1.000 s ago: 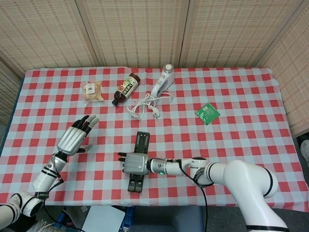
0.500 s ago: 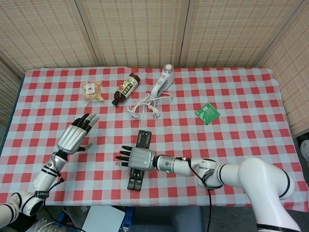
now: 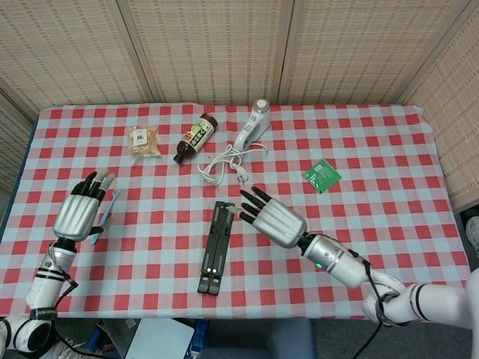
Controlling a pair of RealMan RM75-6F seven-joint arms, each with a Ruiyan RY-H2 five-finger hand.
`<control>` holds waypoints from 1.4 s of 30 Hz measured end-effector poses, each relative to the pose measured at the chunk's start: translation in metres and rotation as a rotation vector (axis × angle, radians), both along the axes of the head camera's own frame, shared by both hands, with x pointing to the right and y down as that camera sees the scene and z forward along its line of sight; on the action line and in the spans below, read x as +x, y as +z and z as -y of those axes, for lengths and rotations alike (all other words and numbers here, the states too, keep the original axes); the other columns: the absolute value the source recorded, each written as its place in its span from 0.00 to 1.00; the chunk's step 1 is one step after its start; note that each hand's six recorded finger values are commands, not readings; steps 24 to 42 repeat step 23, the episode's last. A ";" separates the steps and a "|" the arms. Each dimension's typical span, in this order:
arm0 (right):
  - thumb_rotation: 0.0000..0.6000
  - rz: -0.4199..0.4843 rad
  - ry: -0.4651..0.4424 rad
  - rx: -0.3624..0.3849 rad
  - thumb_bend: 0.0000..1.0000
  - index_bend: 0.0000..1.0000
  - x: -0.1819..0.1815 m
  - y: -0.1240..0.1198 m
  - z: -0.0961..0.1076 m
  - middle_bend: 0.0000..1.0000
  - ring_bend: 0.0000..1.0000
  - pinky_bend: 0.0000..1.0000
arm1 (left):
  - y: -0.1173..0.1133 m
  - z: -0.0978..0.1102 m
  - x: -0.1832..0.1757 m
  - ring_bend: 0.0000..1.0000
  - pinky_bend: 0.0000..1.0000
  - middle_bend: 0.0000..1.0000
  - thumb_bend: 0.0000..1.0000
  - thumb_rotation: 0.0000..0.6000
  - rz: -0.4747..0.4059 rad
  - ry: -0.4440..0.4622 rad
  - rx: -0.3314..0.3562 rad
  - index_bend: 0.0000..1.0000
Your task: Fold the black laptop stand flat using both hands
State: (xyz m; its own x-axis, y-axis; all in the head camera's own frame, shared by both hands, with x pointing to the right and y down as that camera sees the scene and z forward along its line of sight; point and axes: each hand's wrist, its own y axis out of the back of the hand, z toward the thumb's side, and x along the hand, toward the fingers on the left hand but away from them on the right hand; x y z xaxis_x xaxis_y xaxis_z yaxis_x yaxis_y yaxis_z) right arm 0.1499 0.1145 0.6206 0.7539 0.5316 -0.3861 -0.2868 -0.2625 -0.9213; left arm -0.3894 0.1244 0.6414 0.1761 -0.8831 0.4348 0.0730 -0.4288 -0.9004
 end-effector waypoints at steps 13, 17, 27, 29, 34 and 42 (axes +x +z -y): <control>1.00 -0.076 0.486 0.065 0.15 0.17 0.166 -0.052 -0.031 0.25 0.10 0.18 | -0.044 -0.042 -0.044 0.00 0.19 0.00 0.22 1.00 0.043 -0.096 0.080 0.00; 1.00 -0.119 0.591 0.051 0.15 0.17 0.208 -0.064 -0.057 0.22 0.08 0.15 | -0.055 -0.061 -0.050 0.00 0.19 0.00 0.22 1.00 0.065 -0.102 0.082 0.00; 1.00 -0.141 0.706 0.027 0.15 0.17 0.247 -0.076 -0.090 0.21 0.05 0.12 | -0.069 -0.087 -0.060 0.00 0.19 0.00 0.22 1.00 0.080 -0.137 0.086 0.00; 1.00 -0.141 0.706 0.027 0.15 0.17 0.247 -0.076 -0.090 0.21 0.05 0.12 | -0.069 -0.087 -0.060 0.00 0.19 0.00 0.22 1.00 0.080 -0.137 0.086 0.00; 1.00 -0.141 0.706 0.027 0.15 0.17 0.247 -0.076 -0.090 0.21 0.05 0.12 | -0.069 -0.087 -0.060 0.00 0.19 0.00 0.22 1.00 0.080 -0.137 0.086 0.00; 1.00 -0.141 0.706 0.027 0.15 0.17 0.247 -0.076 -0.090 0.21 0.05 0.12 | -0.069 -0.087 -0.060 0.00 0.19 0.00 0.22 1.00 0.080 -0.137 0.086 0.00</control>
